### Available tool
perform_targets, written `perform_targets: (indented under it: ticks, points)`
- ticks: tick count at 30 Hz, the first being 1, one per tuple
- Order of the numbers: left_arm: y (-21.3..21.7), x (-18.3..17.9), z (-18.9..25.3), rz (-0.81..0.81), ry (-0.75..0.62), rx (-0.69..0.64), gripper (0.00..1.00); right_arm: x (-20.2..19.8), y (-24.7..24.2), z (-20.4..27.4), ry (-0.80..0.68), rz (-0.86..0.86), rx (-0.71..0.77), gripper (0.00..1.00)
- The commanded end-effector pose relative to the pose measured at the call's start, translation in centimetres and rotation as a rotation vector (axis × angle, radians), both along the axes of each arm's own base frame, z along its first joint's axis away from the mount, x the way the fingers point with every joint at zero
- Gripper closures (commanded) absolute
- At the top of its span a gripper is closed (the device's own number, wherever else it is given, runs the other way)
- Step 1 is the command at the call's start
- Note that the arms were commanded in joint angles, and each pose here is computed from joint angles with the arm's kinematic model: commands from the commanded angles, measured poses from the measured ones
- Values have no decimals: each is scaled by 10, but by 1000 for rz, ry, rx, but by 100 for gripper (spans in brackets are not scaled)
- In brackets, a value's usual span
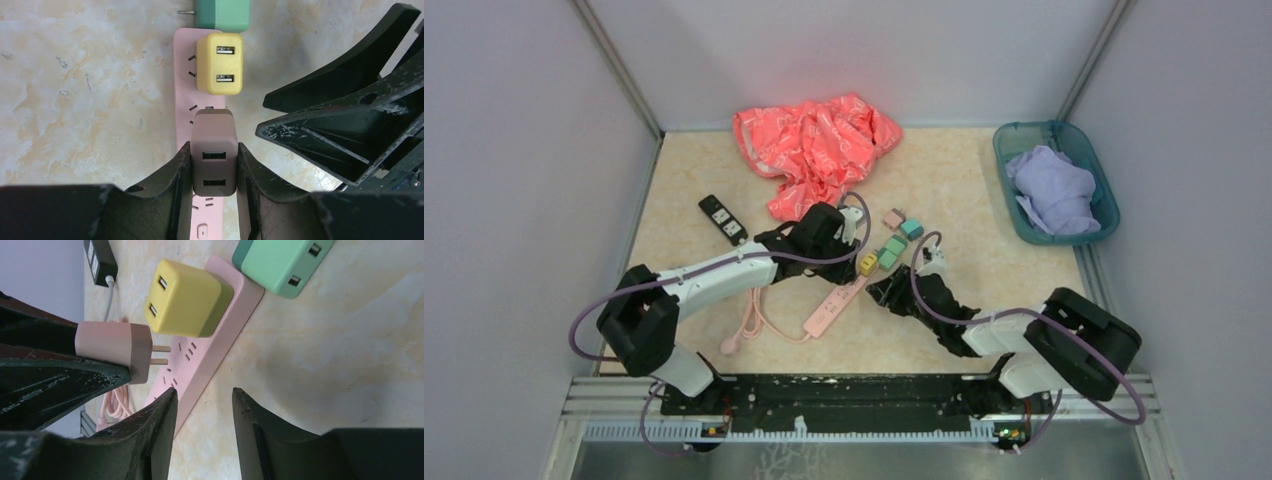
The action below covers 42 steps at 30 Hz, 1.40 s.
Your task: Insert the plug
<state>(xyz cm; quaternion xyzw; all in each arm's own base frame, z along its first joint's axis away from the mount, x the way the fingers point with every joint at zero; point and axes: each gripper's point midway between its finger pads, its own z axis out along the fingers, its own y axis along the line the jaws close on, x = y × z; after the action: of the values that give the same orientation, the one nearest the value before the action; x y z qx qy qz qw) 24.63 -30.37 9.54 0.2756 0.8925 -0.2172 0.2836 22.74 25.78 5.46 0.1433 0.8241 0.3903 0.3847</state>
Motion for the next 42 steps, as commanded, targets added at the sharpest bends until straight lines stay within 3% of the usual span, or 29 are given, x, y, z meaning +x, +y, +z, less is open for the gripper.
perform_targets:
  ticks: [1,15,27,42]
  points:
    - [-8,7,6,-18,-29,3,100,4,28,25,-27,58,154,56]
    - [-9,7,-4,-22,-10,42,100,3,43,4,58,35,231,58]
    - [-8,4,-10,-21,2,59,100,4,43,-24,136,-4,149,63]
    - [-7,5,-13,-13,-4,71,100,-5,39,-46,192,-14,32,78]
